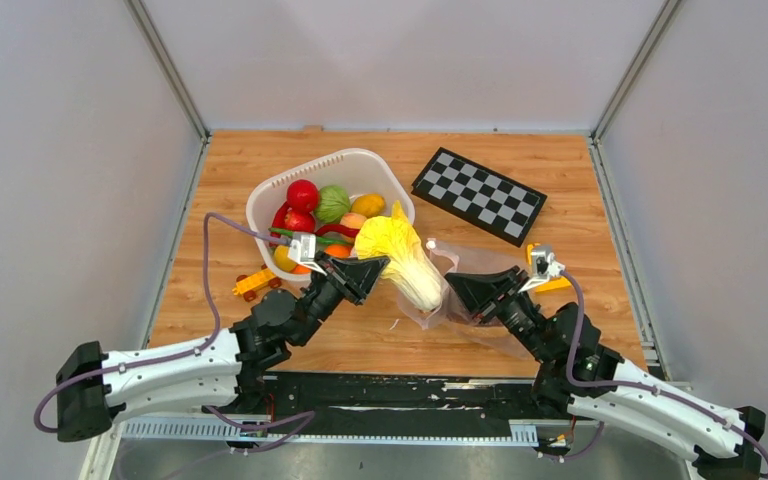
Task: Place the food in the zip-top bag and seal the zipper
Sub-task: Place the fake vegetable in the zipper food storage bag.
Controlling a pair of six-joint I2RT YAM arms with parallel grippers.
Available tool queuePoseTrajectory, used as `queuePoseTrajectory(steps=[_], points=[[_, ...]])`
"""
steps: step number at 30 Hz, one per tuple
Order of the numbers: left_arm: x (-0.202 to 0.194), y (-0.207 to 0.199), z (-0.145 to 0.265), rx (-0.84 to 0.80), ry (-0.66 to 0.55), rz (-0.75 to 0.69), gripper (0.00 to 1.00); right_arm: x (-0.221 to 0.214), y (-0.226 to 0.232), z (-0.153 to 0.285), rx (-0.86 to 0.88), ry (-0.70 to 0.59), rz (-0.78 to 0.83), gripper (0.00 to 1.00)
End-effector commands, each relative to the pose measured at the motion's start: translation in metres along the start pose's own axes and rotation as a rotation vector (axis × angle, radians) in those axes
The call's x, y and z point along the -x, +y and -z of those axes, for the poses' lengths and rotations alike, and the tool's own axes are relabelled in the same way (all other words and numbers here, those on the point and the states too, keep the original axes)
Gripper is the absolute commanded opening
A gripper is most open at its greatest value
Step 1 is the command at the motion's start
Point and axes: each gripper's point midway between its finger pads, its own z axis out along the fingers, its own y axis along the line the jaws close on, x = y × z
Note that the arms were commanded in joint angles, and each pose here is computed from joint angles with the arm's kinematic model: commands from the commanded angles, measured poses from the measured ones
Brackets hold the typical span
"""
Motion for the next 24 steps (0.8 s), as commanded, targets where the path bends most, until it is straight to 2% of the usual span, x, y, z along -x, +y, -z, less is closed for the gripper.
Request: queuePoseTrajectory(steps=[1, 4, 12, 24], points=[[0.017, -0.007, -0.004, 0.042, -0.131, -0.002, 0.17, 0.018, 0.017, -0.005, 0.048, -0.069, -0.101, 0.0], [0.021, -0.006, 0.001, 0.093, -0.174, -0.07, 0.17, 0.016, 0.015, -0.008, 0.027, -0.069, -0.143, 0.0], [0.045, 0.013, 0.012, 0.211, -0.237, -0.123, 0.17, 0.018, 0.027, -0.006, 0.078, -0.053, -0.173, 0.0], [0.018, -0.022, -0.004, 0.104, -0.188, -0.09, 0.18, 0.012, 0.03, -0.018, 0.06, -0.032, -0.223, 0.0]])
